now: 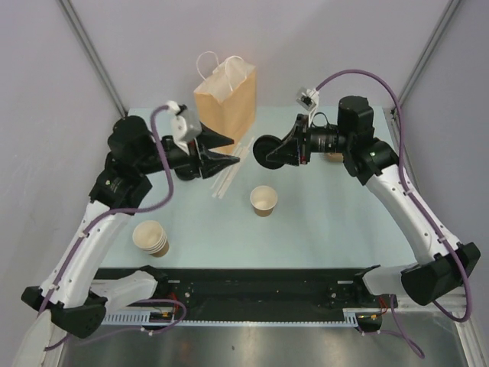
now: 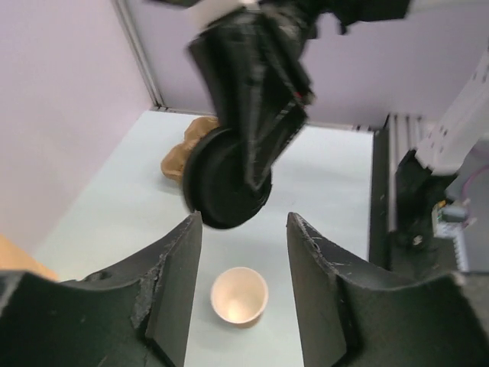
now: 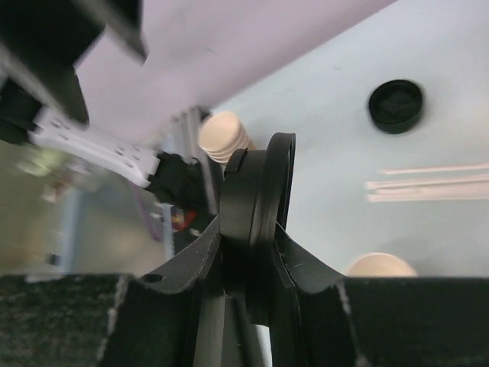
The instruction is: Pack the takeout coffee
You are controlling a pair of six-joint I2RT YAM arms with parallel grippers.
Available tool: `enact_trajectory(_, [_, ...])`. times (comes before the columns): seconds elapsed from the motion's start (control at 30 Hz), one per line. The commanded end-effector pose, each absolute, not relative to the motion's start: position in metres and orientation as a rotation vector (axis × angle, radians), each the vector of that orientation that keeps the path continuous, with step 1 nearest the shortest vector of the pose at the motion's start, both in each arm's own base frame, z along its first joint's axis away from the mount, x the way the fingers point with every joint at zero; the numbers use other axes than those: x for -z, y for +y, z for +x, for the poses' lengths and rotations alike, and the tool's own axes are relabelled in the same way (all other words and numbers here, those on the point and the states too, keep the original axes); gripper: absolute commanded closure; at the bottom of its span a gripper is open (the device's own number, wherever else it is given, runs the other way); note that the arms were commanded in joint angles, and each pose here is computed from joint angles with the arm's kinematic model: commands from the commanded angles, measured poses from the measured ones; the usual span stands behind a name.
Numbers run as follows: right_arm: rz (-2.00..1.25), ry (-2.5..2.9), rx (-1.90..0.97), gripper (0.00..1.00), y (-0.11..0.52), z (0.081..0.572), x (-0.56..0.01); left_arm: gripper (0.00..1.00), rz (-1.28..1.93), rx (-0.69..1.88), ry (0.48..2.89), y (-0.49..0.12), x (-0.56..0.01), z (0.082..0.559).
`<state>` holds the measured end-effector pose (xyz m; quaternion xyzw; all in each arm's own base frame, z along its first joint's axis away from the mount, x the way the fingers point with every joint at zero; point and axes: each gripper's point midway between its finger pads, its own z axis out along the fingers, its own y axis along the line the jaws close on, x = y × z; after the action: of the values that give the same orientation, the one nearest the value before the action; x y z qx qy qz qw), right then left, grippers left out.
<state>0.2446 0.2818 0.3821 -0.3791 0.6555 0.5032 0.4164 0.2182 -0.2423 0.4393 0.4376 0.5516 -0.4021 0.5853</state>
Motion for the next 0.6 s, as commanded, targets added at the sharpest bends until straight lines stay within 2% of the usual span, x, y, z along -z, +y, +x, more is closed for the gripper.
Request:
enact_trajectory(0.0, [-0.815,1.665,-1.669,0.79,0.285,0.226,-0.413,0.48,1.163,0.631,1.162,-0.254,-0.441,0.228])
enact_trajectory(0.23, [-0.803,1.675,-1.727,0.79,0.287,0.216,-0.411,0.55,1.174,0.639,1.204,-0.269,-0.431,0.232])
enact_trajectory(0.37, [-0.824,1.678,-1.746,0.79,0.293,0.208,-0.407,0.64,1.205,0.662,1.218,-0.278,-0.427,0.228])
enact_trajectory(0.57, [-0.825,1.687,-1.743,0.79,0.295,0.207,-0.402,0.66,1.202,0.683,1.222,-0.28,-0.427,0.225])
